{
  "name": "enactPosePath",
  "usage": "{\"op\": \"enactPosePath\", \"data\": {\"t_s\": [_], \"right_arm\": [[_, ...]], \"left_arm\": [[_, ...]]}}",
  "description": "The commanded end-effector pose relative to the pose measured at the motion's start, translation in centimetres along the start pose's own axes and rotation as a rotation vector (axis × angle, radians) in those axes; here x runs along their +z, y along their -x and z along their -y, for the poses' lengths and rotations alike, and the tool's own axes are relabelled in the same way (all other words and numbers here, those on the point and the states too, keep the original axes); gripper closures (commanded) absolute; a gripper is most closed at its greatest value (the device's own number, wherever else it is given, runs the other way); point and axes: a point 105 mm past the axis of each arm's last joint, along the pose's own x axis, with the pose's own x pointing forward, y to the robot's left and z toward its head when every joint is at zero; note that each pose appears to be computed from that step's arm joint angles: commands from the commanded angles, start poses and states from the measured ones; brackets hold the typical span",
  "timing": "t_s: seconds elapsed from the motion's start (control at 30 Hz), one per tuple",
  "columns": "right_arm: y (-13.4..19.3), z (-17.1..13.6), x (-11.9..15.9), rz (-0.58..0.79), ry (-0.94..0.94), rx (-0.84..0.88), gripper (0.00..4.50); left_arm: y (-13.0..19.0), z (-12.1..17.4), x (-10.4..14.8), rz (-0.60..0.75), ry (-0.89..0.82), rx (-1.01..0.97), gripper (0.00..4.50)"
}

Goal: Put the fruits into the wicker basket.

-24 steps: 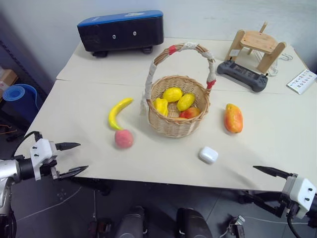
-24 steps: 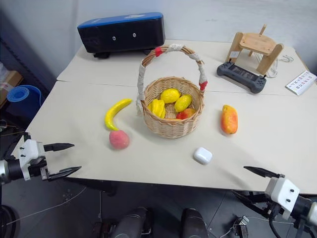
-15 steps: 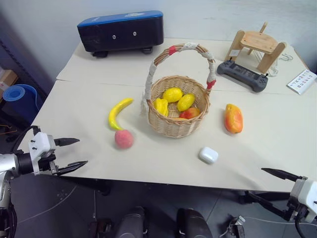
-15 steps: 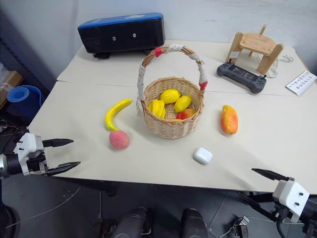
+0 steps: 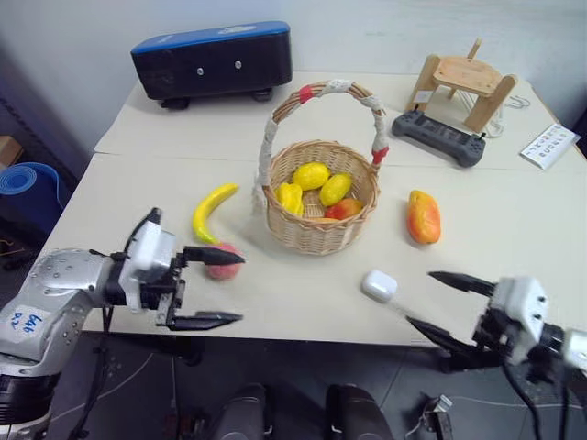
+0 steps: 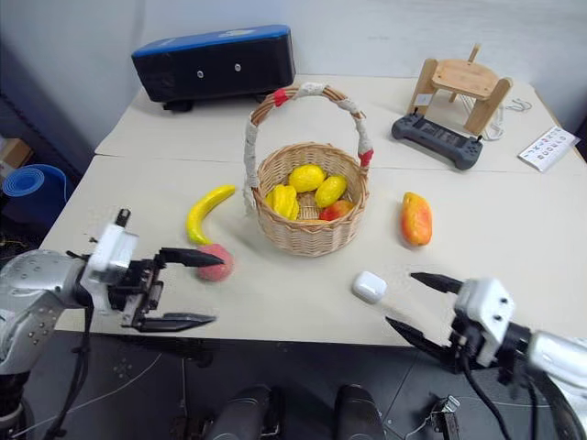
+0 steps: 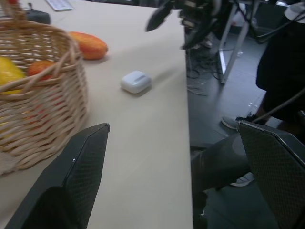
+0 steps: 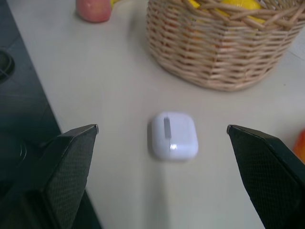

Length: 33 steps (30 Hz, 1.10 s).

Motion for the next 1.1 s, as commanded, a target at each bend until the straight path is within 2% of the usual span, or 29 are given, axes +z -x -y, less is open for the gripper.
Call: {"op": "enactPosePath", "data": {"t_s": [0.03, 0.17, 0.3, 0.4, 0.53, 0.6, 0.67, 0.73, 0.83, 0.9, 1.0, 1.1], "right_arm": [[-2.7, 0.3, -1.1, -0.057, 0.0, -0.01, 0.02], [-4.8, 0.3, -3.0, -0.096, 0.033, 0.071, 0.02], [-6.0, 1.4, -4.5, -0.118, 0.003, 0.048, 0.02], [-6.5, 1.3, -4.9, -0.12, -0.004, 0.07, 0.66], [-6.2, 1.6, -4.4, -0.084, 0.004, 0.076, 2.04], [-5.4, 2.1, -4.1, -0.069, 0.021, 0.053, 2.16], [-3.5, 3.3, -2.9, -0.019, -0.001, -0.003, 2.16], [0.3, 5.1, -2.2, 0.014, -0.061, -0.111, 2.16], [5.9, 6.5, -3.0, -0.056, -0.096, -0.229, 2.16], [9.1, 8.6, -3.2, -0.055, -0.099, -0.371, 2.16], [12.7, 12.2, -5.4, -0.099, -0.081, -0.614, 2.16], [13.8, 14.2, -8.1, -0.197, -0.058, -0.719, 2.16]], "left_arm": [[-0.4, -0.2, 0.3, 0.004, -0.029, 0.013, 0.0], [-0.7, -0.5, 0.3, 0.005, -0.036, 0.017, 0.0], [-0.9, -0.3, 0.2, 0.004, -0.032, -0.001, 0.0], [-1.0, -0.3, 0.2, -0.001, -0.036, -0.011, 0.0], [-1.3, -0.3, 0.3, 0.004, -0.038, -0.03, 0.0], [-1.5, -0.1, 0.2, 0.003, -0.003, -0.055, 0.0], [-1.6, 0.0, 0.2, 0.009, 0.009, -0.056, 0.0], [-1.6, -0.3, 0.7, 0.026, 0.001, -0.027, 0.0], [-1.3, -1.2, 1.3, 0.065, -0.007, 0.035, 0.0], [-1.3, -1.6, 1.4, 0.08, -0.018, 0.061, 0.0], [-1.8, -2.0, 1.7, 0.113, -0.026, 0.08, 0.0], [-2.4, -2.2, 1.6, 0.12, -0.036, 0.079, 0.0]]}}
